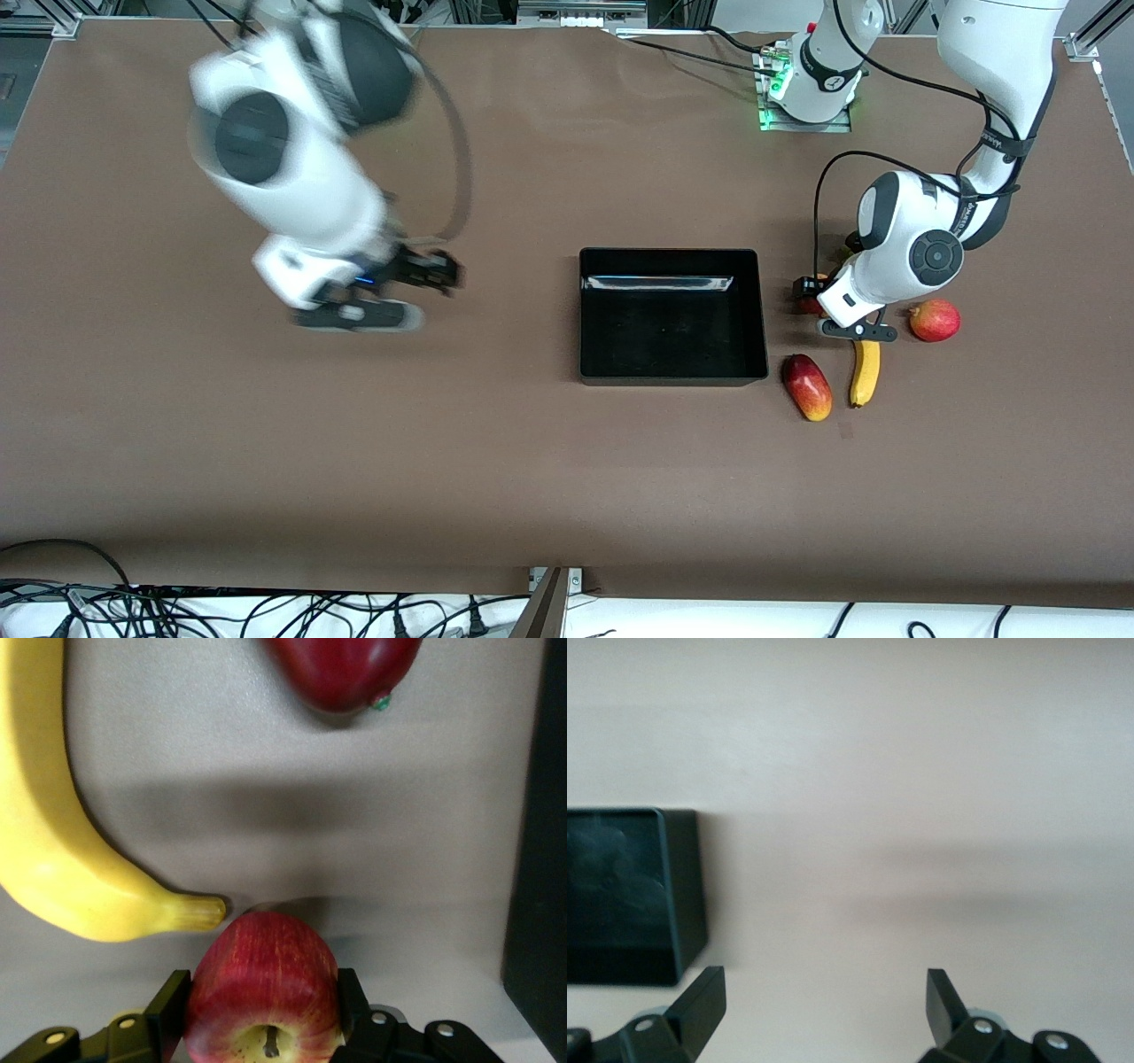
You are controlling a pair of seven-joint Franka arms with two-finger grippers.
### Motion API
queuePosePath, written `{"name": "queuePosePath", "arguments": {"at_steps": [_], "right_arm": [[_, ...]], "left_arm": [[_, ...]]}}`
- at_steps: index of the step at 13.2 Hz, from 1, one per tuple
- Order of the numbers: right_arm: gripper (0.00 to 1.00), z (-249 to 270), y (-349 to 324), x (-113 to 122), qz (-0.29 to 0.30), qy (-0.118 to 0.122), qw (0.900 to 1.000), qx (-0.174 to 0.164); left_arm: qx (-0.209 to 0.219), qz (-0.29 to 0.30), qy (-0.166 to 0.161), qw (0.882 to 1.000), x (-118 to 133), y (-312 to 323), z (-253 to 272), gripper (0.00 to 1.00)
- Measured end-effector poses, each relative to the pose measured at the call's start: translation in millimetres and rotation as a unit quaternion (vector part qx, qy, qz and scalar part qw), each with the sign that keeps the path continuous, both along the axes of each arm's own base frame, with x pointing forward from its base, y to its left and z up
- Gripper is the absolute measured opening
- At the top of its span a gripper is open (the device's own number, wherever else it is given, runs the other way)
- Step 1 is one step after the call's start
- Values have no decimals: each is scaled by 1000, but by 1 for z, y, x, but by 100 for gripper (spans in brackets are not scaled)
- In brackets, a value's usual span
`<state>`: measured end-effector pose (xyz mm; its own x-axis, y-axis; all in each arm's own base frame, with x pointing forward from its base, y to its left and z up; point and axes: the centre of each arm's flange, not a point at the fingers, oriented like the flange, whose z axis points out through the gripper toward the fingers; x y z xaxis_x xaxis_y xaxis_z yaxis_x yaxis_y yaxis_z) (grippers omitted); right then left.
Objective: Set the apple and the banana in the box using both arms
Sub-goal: 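Grasp the red apple with the left gripper while the right gripper withdraws, then carry the red apple into the black box and open the left gripper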
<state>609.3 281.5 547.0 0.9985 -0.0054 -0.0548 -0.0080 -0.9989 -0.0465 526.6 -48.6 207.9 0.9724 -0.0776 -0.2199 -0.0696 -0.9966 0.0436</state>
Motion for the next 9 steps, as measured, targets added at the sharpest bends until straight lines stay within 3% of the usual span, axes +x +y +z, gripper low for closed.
{"name": "queuePosePath", "arguments": {"at_steps": [3, 6, 9], "right_arm": [[100, 37, -67, -29, 0, 7, 1000, -5], [100, 52, -120, -65, -7, 14, 1000, 3], [100, 57, -167, -77, 9, 16, 1000, 10]], "left_arm": [[1, -7, 13, 1000, 22, -6, 75, 72], [2, 4, 0, 1000, 44, -42, 159, 72], [11, 68, 5, 998, 40, -113, 157, 72]]}}
